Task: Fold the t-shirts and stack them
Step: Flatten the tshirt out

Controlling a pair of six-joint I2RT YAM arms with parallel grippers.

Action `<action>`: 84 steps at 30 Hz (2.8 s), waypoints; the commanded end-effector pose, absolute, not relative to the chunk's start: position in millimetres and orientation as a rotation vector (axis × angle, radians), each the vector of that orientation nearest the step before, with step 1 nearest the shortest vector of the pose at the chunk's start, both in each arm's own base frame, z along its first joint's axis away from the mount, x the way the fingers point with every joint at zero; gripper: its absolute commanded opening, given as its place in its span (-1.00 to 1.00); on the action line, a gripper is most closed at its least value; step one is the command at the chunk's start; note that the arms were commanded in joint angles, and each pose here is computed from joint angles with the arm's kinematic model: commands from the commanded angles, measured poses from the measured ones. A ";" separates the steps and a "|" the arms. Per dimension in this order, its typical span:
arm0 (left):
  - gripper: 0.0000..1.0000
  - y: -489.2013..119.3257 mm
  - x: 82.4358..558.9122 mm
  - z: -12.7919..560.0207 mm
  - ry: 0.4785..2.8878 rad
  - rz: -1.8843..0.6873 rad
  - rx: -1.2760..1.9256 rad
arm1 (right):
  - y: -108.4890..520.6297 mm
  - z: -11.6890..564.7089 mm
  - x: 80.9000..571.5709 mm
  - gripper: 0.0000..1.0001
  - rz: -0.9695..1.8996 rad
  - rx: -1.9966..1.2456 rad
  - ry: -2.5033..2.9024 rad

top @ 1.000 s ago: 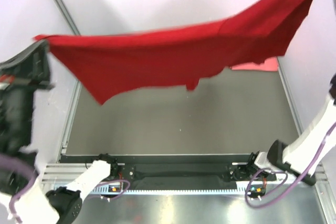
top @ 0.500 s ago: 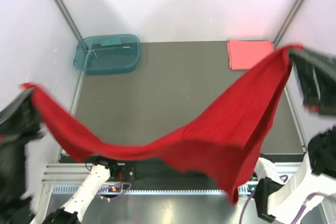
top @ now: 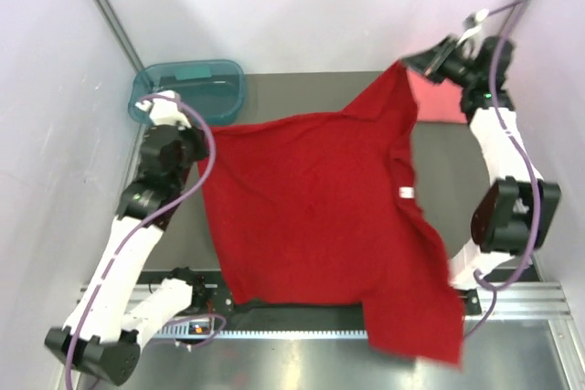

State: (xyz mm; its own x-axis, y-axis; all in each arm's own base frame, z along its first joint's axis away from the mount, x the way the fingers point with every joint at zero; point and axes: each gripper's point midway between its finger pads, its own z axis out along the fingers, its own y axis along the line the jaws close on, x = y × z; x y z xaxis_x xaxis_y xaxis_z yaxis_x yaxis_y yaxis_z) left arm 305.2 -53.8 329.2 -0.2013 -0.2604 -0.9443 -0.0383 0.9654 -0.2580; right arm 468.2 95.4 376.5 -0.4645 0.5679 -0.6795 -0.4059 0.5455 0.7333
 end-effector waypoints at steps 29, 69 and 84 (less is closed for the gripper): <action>-1.00 -15.4 347.0 474.7 1.389 -0.100 -0.247 | 111.4 528.9 439.8 -1.00 0.923 -0.288 1.361; -1.00 -13.7 293.2 478.9 1.198 -0.123 -0.294 | 120.7 509.0 331.3 -1.00 0.891 -0.374 1.188; -1.00 -27.1 477.4 193.5 1.766 0.013 -0.399 | 112.8 268.0 558.0 -1.00 1.070 -0.186 1.608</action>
State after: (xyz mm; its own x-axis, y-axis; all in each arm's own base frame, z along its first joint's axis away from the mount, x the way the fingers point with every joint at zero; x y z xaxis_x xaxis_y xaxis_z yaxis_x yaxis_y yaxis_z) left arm 440.4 -31.8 170.9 -0.2991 -0.1743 -0.9382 -0.2634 0.9600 -0.0944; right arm 533.1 107.2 236.8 -0.4626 0.4389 -0.7703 -0.5067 0.5820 0.6360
